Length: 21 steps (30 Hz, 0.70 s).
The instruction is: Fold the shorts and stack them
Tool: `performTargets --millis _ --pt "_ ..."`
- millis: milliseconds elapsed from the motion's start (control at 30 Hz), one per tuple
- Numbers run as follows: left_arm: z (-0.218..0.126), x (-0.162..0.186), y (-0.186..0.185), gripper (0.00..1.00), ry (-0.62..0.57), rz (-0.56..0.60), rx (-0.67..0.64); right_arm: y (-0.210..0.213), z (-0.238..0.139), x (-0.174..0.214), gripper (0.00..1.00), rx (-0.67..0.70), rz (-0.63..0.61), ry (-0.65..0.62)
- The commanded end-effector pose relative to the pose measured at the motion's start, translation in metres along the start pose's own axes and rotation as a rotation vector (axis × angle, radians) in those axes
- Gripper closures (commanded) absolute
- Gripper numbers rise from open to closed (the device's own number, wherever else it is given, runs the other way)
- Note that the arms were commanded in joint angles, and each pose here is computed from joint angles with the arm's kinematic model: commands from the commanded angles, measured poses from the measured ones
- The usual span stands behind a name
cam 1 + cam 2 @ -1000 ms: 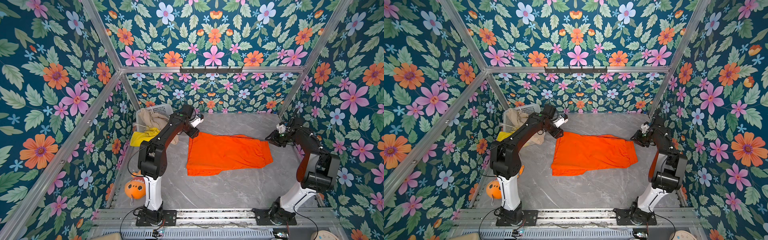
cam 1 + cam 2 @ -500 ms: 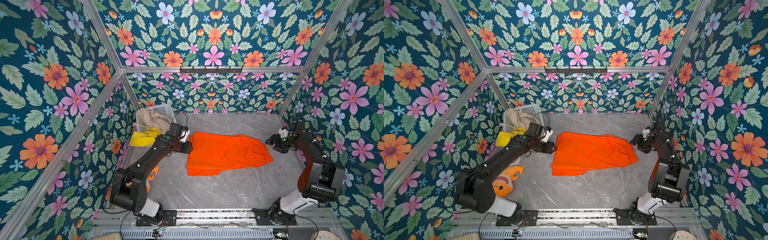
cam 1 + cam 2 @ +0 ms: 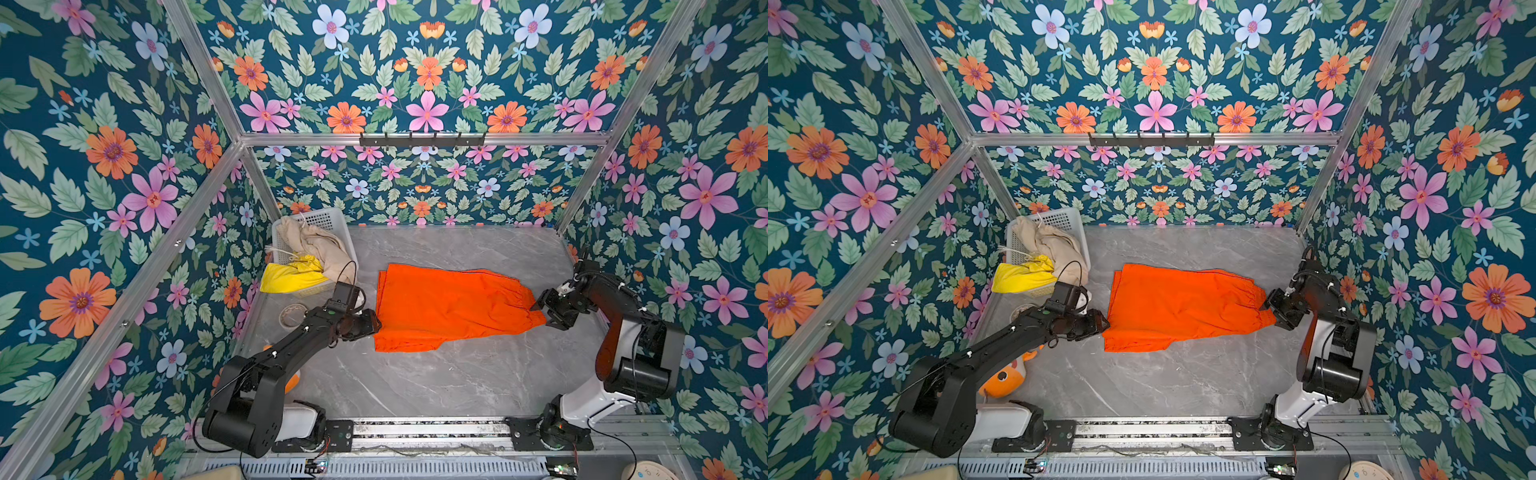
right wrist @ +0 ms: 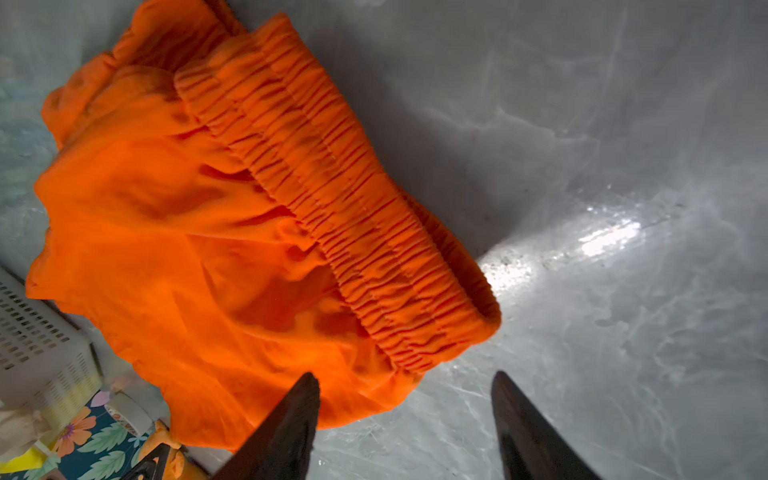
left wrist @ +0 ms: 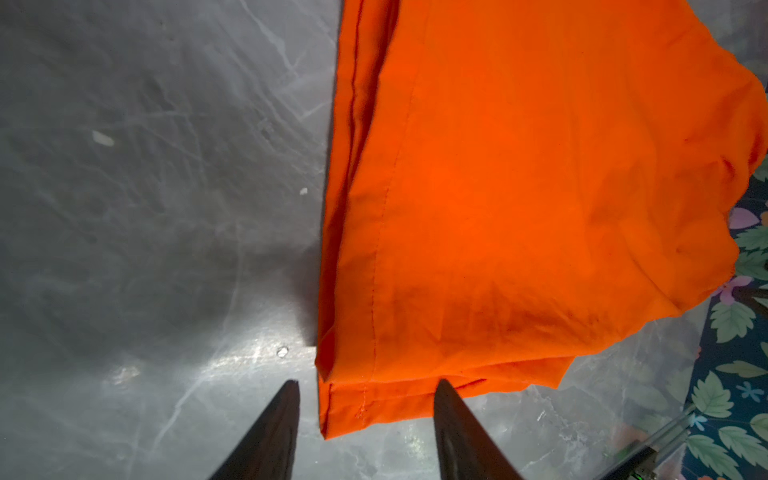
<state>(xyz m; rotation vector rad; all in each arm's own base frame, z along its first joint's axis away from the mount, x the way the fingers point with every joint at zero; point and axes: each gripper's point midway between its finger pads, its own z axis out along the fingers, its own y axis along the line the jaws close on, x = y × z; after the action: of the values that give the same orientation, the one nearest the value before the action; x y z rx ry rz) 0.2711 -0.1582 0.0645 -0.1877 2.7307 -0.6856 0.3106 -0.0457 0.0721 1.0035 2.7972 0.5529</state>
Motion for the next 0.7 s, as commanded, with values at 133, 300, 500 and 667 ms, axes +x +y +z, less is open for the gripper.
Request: performTargets --millis 133,300,500,667 --pt "0.008 -0.004 0.002 0.47 -0.013 -0.070 0.003 -0.009 0.008 0.005 0.34 0.029 0.043 0.021" --pt "0.013 -0.001 0.001 0.50 0.006 -0.097 0.020 -0.005 0.007 0.003 0.34 0.015 0.042 0.017" --pt "0.019 0.001 0.004 0.54 0.008 -0.112 0.017 -0.005 0.008 0.002 0.34 0.013 0.042 0.013" --pt "0.028 -0.001 0.006 0.54 0.011 -0.108 0.014 -0.005 0.009 0.003 0.34 0.009 0.041 0.017"
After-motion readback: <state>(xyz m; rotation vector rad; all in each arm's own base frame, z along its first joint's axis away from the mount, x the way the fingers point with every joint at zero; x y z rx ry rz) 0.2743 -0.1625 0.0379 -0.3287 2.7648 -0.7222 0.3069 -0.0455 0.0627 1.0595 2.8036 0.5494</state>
